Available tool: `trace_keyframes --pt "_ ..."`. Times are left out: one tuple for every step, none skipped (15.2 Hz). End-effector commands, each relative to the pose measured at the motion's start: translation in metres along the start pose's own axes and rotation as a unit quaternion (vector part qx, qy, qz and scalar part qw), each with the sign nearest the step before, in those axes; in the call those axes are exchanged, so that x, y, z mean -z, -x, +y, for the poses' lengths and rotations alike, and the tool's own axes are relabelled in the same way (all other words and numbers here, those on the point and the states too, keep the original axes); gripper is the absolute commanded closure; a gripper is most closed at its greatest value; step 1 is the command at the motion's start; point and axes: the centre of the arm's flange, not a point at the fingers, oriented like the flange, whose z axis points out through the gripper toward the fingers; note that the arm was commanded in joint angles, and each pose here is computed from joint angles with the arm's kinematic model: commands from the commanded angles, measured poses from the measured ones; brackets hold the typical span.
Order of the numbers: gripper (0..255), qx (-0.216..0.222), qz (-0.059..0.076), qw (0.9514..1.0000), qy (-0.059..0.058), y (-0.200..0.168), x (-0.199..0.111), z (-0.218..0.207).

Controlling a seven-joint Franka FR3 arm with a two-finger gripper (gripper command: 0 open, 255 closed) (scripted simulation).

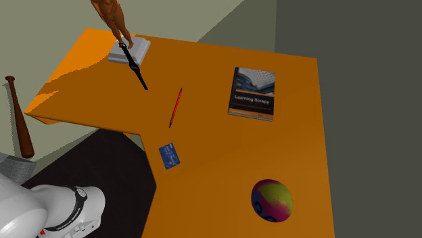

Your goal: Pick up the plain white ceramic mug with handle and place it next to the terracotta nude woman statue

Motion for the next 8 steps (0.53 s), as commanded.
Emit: trace_keyframes --pt "255 -0.001 0.000 1.0000 0.000 0.014 0.002 -0.022" --pt "255 -0.001 0.000 1.0000 0.000 0.014 -0.003 -0.022" --pt "255 -0.001 0.000 1.0000 0.000 0.014 -0.008 -0.022" --pt "255 -0.001 0.000 1.0000 0.000 0.015 -0.014 -0.022" --pt "255 -0.001 0.000 1.0000 0.000 0.015 -0.019 -0.022" --pt "255 -0.001 0.000 1.0000 0.000 0.015 -0.024 -0.023" --pt "255 -0.001 0.000 1.0000 0.000 0.015 -0.029 -0.023" --pt "255 -0.001 0.000 1.0000 0.000 0.016 -0.035 -0.023"
